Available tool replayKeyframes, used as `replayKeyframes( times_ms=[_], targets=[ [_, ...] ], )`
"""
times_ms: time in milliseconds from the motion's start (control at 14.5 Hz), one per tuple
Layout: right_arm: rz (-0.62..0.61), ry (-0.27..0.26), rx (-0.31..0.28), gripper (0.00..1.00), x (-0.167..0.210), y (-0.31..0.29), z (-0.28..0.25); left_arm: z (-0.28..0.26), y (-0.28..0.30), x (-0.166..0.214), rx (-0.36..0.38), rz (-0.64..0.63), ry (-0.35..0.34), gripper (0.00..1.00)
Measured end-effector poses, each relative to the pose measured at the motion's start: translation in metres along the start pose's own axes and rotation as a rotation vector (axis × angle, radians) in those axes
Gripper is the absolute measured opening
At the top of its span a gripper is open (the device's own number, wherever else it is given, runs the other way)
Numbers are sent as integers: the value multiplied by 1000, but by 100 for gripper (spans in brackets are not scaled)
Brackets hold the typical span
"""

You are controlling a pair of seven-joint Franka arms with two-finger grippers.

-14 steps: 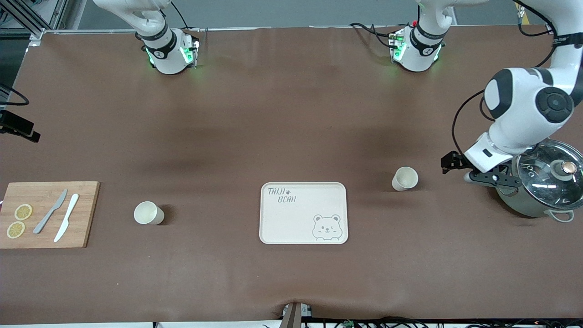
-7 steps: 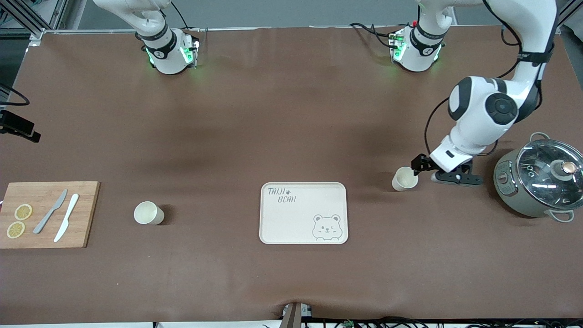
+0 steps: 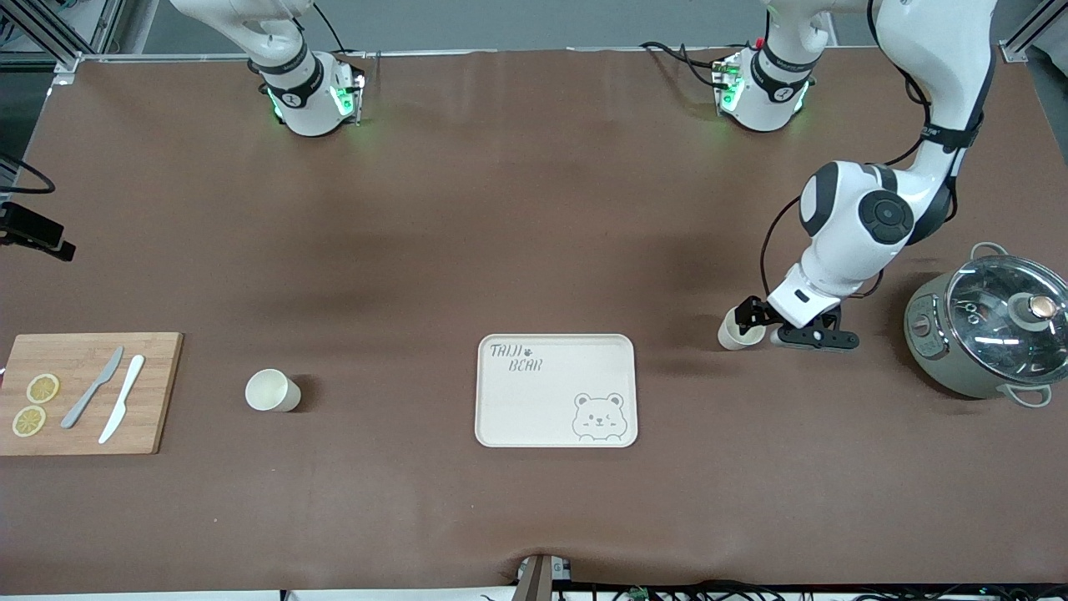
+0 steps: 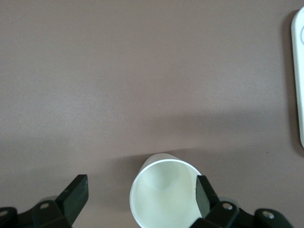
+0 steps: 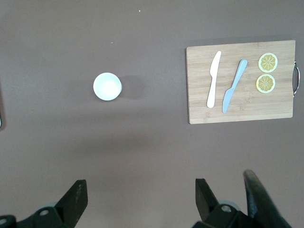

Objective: Place white IKEA cup upright on tray with both arms
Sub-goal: 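Lower the left gripper over the white paper cup beside the pot, then grasp the cup rim with the left gripper while the right gripper reaches out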

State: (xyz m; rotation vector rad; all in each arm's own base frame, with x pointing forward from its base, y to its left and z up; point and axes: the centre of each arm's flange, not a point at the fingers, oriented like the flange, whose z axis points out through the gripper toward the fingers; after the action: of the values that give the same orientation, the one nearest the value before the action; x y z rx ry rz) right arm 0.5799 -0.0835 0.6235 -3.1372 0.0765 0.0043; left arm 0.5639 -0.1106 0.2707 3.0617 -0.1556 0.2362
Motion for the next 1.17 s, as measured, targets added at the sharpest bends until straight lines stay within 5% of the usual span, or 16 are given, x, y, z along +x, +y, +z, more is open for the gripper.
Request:
replayKeyframes(
  times_ms=[828, 1172],
  targets=[
    [-53, -16, 72, 100, 47, -46, 74, 35, -24, -21, 0, -41, 16, 100],
    [-136, 95, 6, 100, 82, -95, 128, 37, -22, -23, -1, -52, 12, 100]
  ],
)
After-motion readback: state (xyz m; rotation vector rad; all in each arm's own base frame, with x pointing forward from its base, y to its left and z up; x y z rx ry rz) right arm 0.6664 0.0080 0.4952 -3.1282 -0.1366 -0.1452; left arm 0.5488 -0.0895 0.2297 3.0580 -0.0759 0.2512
